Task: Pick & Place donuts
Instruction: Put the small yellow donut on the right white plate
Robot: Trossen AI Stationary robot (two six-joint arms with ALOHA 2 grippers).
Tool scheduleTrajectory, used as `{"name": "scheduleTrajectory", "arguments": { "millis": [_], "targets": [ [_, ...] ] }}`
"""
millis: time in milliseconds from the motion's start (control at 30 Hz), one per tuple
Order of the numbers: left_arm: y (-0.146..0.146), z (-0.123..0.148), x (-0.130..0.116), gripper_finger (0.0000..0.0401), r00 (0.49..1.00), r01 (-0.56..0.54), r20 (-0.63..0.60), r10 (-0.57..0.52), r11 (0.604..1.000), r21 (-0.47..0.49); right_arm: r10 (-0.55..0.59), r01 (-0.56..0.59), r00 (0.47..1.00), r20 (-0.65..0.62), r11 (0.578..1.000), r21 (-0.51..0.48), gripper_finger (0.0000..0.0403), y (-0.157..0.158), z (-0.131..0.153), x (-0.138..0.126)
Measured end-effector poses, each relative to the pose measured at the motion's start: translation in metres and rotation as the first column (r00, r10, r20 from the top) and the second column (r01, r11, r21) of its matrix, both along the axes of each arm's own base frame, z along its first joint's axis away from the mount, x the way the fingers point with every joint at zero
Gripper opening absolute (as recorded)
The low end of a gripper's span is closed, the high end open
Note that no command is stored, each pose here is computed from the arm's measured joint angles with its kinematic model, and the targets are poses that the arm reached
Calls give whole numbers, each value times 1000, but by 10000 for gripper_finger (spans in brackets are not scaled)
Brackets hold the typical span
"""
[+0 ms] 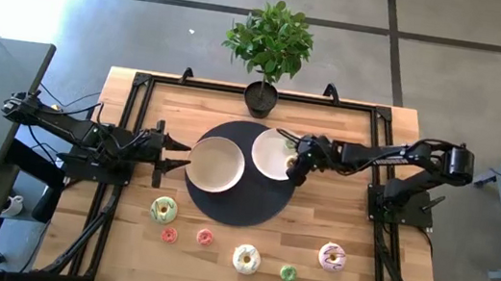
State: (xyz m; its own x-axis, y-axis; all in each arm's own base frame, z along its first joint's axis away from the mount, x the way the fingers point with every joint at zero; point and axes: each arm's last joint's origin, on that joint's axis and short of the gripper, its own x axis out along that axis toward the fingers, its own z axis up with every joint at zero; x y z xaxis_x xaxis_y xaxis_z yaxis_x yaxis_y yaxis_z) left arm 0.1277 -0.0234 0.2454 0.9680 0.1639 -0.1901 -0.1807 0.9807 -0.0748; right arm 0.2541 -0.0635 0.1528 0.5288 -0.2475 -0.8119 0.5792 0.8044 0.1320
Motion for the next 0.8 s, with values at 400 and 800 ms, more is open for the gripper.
{"name": "scheduleTrajectory", "arguments": {
  "millis": [400, 800],
  "targets": [
    [-10, -28, 53, 179, 983, -175, -41, 178, 983, 54, 11, -11, 999, 31, 1000, -24, 145, -3, 12, 8],
    [14, -55, 175, 179, 938, -337, -42, 343, 935, 110, -29, 28, 999, 25, 999, 44, 141, -2, 9, 5]
  ]
}}
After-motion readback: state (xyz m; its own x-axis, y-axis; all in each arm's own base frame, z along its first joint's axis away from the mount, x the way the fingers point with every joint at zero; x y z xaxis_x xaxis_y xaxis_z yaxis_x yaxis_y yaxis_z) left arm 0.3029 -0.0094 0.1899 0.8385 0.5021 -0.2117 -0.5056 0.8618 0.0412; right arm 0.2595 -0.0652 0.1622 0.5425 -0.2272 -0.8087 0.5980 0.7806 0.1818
